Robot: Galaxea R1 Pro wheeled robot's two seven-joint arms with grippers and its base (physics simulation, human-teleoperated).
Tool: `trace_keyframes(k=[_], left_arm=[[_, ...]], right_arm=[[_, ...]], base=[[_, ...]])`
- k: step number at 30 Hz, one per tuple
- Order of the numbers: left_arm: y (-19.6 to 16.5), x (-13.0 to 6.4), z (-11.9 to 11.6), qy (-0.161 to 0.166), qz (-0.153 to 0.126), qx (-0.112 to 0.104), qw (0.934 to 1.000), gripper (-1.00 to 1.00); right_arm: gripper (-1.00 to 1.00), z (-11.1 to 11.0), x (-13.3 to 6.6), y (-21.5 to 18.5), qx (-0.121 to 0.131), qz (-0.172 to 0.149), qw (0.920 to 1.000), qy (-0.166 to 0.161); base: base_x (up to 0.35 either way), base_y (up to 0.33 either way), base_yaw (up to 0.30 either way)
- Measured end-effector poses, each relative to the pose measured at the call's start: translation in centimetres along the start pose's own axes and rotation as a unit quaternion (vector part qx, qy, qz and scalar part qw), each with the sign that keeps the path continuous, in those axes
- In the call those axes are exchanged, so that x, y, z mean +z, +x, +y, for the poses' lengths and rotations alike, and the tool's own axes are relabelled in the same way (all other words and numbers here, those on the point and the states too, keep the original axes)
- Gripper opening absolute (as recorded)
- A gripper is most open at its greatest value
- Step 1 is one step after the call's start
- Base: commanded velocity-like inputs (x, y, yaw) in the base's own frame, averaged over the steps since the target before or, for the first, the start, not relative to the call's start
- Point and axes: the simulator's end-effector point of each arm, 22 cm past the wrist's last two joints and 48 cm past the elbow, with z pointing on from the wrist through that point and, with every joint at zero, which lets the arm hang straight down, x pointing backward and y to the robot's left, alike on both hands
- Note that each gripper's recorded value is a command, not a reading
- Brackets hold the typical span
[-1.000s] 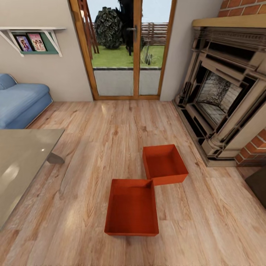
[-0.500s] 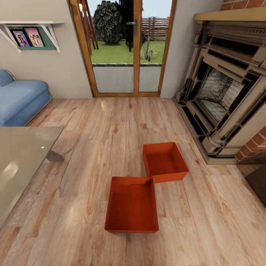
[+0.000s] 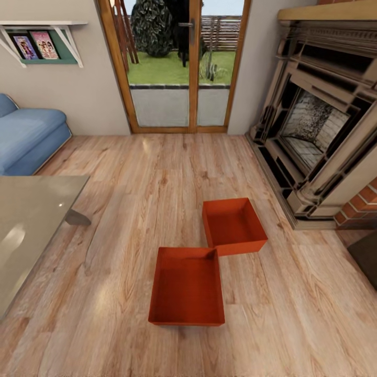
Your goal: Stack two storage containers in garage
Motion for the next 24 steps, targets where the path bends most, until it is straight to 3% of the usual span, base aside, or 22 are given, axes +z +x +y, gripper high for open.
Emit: trace_keyframes(k=[24], left_arm=[[0.79,0.0,0.33,-0.004,0.01,0.001,0.9999,1.0]], right_arm=[[1.0,0.18,0.08,0.89,0.0,0.012,0.9999,-0.002]], base=[[0.0,0.0,0.0]])
